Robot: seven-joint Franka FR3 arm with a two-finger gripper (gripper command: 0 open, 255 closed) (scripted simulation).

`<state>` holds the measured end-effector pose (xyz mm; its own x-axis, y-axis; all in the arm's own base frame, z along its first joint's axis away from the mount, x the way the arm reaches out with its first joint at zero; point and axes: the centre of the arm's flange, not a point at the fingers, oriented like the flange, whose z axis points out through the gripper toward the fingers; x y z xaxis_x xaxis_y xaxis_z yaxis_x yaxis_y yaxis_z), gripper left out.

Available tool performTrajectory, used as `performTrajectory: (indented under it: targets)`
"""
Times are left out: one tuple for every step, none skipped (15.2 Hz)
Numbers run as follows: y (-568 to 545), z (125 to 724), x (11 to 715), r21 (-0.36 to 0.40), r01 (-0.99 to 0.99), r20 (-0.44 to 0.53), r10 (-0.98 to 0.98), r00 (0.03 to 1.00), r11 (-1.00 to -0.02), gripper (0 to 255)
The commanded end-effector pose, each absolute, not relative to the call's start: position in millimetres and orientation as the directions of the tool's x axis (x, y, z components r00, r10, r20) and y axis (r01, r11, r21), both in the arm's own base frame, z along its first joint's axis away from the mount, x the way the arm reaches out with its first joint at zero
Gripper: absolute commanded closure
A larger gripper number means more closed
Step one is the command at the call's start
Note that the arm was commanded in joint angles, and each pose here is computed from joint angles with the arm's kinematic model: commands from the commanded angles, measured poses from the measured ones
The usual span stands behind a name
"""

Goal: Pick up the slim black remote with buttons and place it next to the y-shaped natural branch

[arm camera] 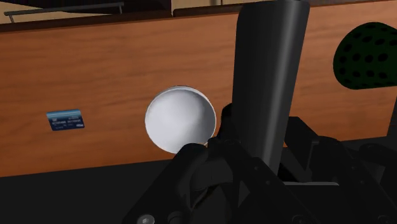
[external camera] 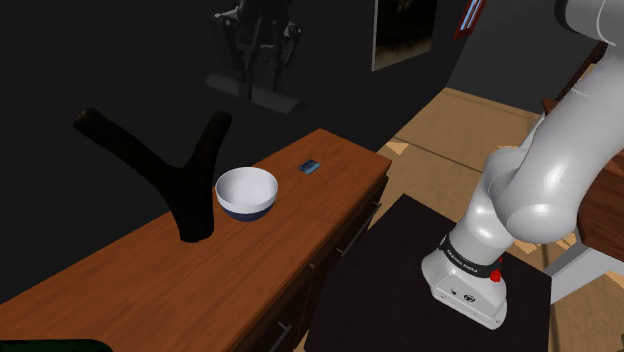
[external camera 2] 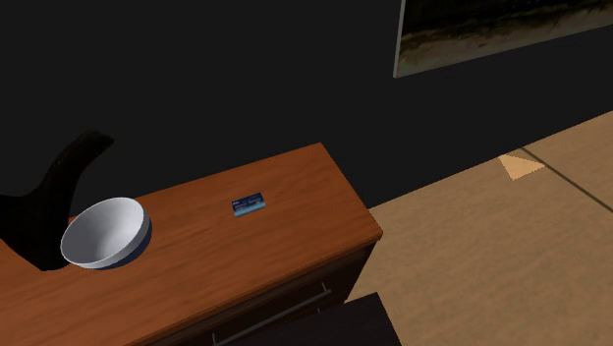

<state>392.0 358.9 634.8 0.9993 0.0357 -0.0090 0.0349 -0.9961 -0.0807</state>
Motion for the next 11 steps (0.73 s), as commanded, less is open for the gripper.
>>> performTrajectory:
  targets:
    - [382, 638, 387, -0.081, 0.033, -0.009, 0.034, 0.999, -0.996, 255]
    - [395, 638, 385, -0.081, 0.033, -0.009, 0.034, 0.999, -0.996, 255]
    - [408, 638, 382, -0.081, 0.033, -0.009, 0.034, 0.999, -0.996, 255]
    - [421, 638, 379, -0.081, 0.033, -0.009, 0.034, 0.999, -0.996, 255]
    - [434, 638, 377, -0.081, 0.033, -0.009, 0.034, 0.999, -0.996, 255]
    - [447, 638, 374, -0.081, 0.033, -0.009, 0.034, 0.999, -0.996, 255]
    - [460, 638, 372, -0.081, 0.033, -0.009, 0.034, 0.999, -0.996, 255]
    - [472, 638, 369, -0.081, 0.033, -0.009, 0.034, 0.999, -0.996, 255]
    - [485, 638, 366, -0.081, 0.033, -0.009, 0.034, 0.999, -0.996, 255]
    - [498, 638, 364, -0.081, 0.033, -0.009, 0.034, 0.999, -0.996, 255]
    - [511, 638, 361, -0.081, 0.033, -0.009, 0.034, 0.999, -0.996, 255]
